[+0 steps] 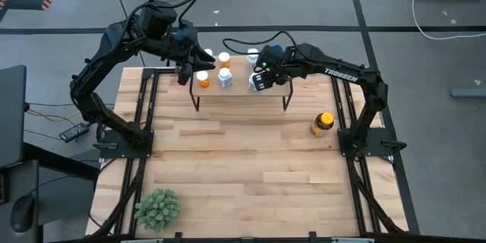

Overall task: Pick and place medicine bottles onto shelf by color
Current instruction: Adjust the medicine bottles on the shelf

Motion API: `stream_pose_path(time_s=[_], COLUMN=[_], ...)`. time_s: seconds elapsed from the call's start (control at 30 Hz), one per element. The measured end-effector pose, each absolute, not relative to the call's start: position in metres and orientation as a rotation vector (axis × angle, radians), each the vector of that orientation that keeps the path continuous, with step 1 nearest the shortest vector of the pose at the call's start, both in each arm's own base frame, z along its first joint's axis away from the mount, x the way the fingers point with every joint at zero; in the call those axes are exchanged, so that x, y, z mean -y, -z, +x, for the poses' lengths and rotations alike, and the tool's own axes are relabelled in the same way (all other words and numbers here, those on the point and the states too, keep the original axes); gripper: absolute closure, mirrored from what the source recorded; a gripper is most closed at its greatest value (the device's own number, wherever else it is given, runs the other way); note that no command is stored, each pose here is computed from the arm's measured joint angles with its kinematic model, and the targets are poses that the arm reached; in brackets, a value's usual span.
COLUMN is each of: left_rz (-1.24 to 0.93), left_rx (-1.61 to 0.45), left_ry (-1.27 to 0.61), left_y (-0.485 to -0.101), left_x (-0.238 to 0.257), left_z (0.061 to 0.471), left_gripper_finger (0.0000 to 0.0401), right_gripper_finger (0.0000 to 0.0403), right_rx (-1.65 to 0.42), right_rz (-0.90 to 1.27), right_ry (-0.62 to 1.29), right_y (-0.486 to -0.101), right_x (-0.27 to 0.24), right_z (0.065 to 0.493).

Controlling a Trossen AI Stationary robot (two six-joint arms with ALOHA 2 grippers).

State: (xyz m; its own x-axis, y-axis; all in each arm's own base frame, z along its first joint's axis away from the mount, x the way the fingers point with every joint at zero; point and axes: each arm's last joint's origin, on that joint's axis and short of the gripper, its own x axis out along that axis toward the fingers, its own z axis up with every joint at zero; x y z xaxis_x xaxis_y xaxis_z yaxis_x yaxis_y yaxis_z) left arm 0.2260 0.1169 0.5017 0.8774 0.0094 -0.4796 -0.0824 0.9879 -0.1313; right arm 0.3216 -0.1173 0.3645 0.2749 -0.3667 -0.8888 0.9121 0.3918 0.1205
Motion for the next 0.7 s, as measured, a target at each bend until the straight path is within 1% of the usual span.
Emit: stream_pose_path(time_s=[0.33,0.7], left_rz=[-0.153,-0.151], left_rx=[-0.498,-0.498], left_ry=[-0.049,-0.048], left_y=[-0.502,-0.502], left_x=[-0.117,-0.117], left_z=[0.226,0.226], left_gripper_finger=[0.0277,0.0284], right_gripper_finger=[0.0186,0.0186], right_rx=[-0.815,-0.790], right_rz=[0.824,0.832], right_ry=[0.965,0.957], right_y=[-0.346,-0.344], right_x=[0.119,0.121], right_z=[0.335,0.337])
